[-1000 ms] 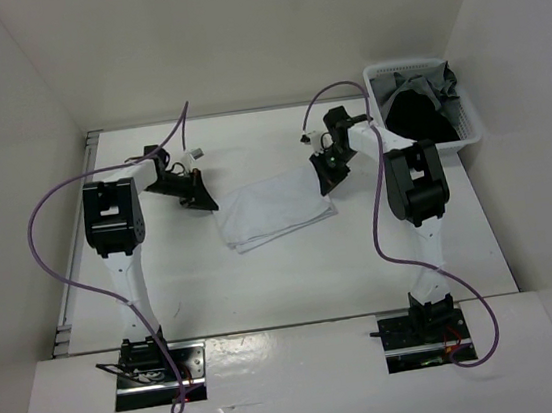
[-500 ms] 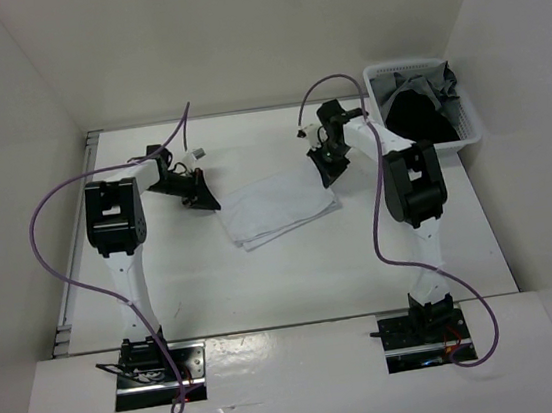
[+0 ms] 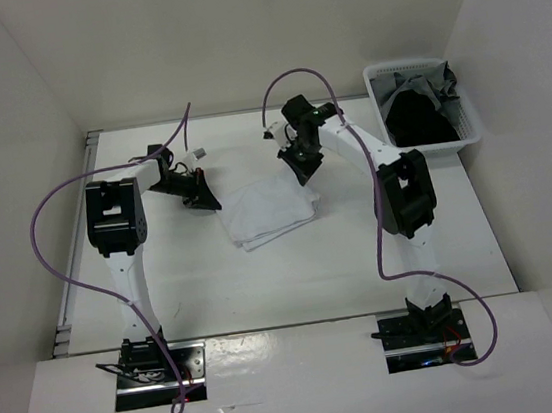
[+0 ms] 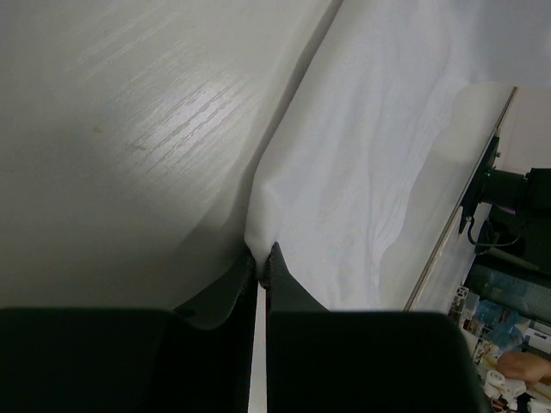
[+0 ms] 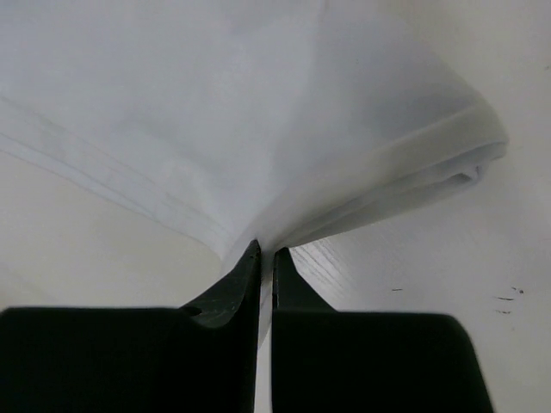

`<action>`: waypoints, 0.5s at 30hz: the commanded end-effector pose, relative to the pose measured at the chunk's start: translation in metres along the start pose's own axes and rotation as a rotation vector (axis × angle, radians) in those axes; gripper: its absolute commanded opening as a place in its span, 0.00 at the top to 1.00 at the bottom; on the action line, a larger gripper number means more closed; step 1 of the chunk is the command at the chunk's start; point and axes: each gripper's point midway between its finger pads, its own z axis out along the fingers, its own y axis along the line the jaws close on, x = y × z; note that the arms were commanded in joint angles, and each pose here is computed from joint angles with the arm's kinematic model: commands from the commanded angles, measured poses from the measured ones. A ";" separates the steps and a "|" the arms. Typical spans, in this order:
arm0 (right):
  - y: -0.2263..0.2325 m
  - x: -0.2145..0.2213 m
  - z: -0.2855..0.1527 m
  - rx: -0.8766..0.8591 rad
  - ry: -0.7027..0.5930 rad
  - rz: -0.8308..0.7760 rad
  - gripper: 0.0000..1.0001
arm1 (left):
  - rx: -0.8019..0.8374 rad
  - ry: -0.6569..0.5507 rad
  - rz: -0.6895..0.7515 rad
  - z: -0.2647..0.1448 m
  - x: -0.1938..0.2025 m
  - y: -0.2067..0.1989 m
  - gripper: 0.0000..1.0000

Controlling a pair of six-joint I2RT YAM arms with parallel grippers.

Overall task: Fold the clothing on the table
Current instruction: Fold the skirt

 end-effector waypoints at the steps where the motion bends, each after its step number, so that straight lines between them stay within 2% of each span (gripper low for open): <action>1: 0.015 -0.022 -0.041 0.012 -0.065 -0.055 1.00 | -0.123 0.036 0.024 0.008 0.012 0.027 1.00; 8: 0.051 -0.038 -0.041 -0.019 -0.068 -0.141 1.00 | -0.134 0.037 0.015 0.008 0.012 0.028 1.00; 15: 0.088 -0.058 -0.022 -0.062 -0.070 -0.197 1.00 | -0.134 0.036 0.006 0.008 0.012 0.028 1.00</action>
